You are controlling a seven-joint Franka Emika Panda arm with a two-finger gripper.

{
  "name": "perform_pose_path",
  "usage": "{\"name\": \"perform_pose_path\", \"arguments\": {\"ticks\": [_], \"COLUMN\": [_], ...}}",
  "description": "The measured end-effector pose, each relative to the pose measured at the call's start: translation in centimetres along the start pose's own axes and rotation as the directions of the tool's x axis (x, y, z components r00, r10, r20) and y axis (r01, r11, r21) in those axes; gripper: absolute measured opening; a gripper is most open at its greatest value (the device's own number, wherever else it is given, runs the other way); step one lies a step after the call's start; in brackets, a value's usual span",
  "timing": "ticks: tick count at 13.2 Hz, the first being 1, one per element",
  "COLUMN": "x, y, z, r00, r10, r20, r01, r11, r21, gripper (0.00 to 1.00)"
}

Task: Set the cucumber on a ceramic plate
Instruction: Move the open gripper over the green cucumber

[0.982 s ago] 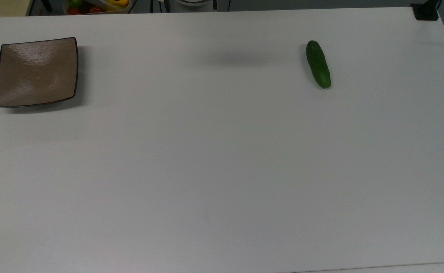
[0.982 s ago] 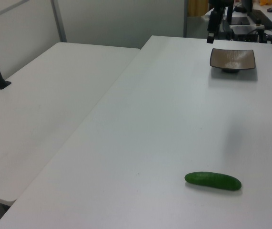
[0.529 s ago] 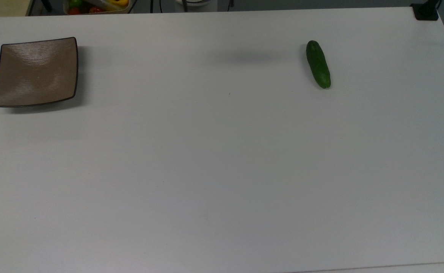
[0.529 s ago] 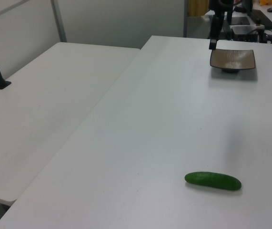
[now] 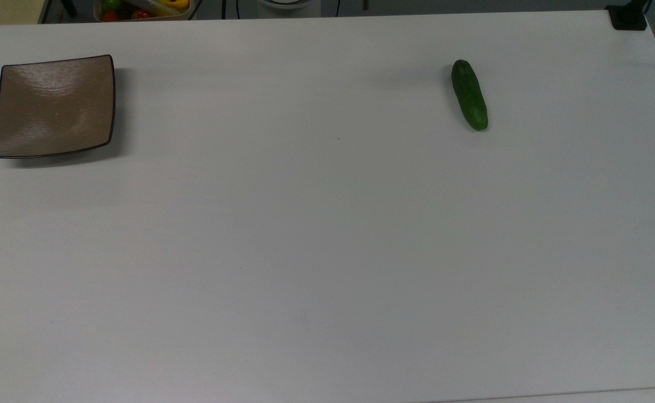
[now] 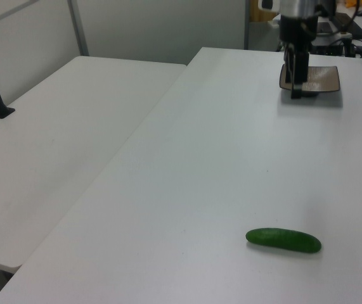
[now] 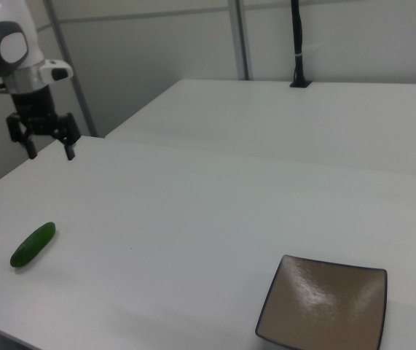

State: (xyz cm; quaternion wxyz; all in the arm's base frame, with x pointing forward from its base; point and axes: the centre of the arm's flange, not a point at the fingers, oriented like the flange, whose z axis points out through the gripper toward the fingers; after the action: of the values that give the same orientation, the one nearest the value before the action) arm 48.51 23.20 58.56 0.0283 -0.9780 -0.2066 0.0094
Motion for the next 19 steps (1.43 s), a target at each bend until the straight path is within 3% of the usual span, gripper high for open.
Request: {"name": "perform_pose_path", "arguments": {"ticks": [8, 12, 16, 19], "x": [1.3, 1.4, 1.0, 1.0], "y": [-8.0, -10.1, -12.3, -14.1], "z": [9.6, 13.4, 18.3, 22.5], "r00": [0.985, 0.990, 0.996, 0.990], "r10": [-0.014, 0.003, 0.088, 0.140], "r20": [0.171, 0.138, 0.033, 0.004], "r01": [0.017, -0.006, -0.090, -0.140], "r11": [1.000, 1.000, 0.995, 0.988], "r21": [-0.011, 0.023, 0.048, 0.060], "gripper": [1.00, 1.00, 1.00, 1.00]}}
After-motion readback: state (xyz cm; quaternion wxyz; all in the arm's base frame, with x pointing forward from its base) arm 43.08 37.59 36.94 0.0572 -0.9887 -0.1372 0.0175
